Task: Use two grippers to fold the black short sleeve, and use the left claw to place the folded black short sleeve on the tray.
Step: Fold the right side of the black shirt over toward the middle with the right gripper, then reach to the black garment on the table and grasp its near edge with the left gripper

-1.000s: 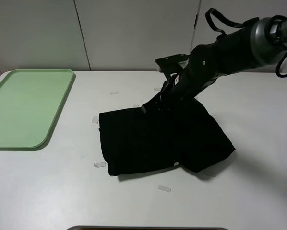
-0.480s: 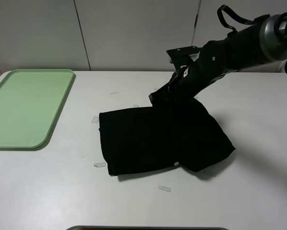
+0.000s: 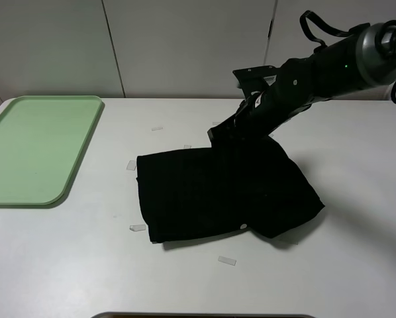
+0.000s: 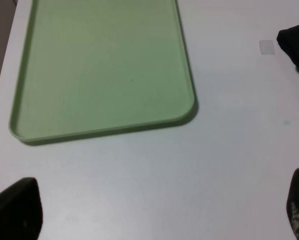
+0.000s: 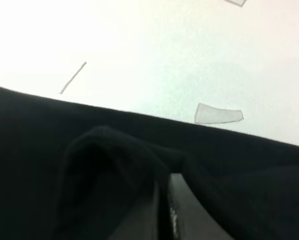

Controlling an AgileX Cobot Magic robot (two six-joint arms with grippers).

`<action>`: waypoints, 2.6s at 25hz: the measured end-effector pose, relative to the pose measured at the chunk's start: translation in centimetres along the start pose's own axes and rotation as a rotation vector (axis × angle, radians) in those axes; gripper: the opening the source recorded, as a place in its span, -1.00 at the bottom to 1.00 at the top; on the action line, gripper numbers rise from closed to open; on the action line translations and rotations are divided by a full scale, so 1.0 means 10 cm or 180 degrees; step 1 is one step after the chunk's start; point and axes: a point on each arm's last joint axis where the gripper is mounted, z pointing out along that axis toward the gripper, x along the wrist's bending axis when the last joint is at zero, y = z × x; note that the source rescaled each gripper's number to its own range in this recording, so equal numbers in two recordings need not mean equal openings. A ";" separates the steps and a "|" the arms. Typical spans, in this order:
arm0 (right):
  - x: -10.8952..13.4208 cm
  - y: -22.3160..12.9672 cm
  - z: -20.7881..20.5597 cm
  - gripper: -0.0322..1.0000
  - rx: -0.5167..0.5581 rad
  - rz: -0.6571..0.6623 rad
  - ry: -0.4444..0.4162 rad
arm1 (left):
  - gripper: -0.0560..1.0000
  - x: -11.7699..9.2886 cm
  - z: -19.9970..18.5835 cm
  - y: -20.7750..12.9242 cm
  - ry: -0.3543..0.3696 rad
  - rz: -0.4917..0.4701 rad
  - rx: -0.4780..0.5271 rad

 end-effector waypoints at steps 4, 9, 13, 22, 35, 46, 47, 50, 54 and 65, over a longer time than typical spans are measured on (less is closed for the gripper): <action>0.13 -0.06 0.00 -0.94 0.0179 0.0049 0.0074 | 0.96 0.00 0.00 0.00 0.0001 0.0000 -0.0004; 0.29 -0.13 -0.01 -0.94 0.0356 0.0398 0.0200 | 0.96 0.00 0.00 0.00 0.0001 0.0000 -0.0004; 0.33 -0.16 0.03 -0.81 0.0414 0.0476 0.0223 | 0.96 0.00 0.00 0.00 0.0001 0.0000 -0.0004; 0.49 -0.18 0.07 0.95 0.0271 -0.0116 0.0332 | 0.96 0.00 0.00 0.00 0.0001 0.0000 -0.0004; 0.46 0.09 -0.43 1.00 -0.0118 -0.0634 0.0284 | 0.96 0.00 0.00 0.00 0.0001 0.0000 -0.0004; -0.66 0.51 -1.61 1.00 -0.0960 -0.0448 -0.0611 | 0.96 0.00 0.00 0.00 0.0001 0.0000 -0.0004; -0.75 0.50 -1.72 1.00 -0.0983 -0.0431 -0.0710 | 0.96 0.00 0.00 0.00 0.0001 0.0000 -0.0004; -1.10 0.28 -2.22 1.00 -0.1164 -0.0271 -0.1164 | 0.96 0.00 0.00 0.00 0.0001 0.0000 -0.0004; -1.18 -0.16 -2.77 1.00 -0.1482 -0.0027 -0.1509 | 0.96 0.00 0.00 0.00 0.0001 0.0000 -0.0004; -0.41 -1.22 -4.00 1.00 -0.3302 -0.0024 -0.1667 | 0.96 0.00 0.00 0.00 0.0001 0.0000 -0.0001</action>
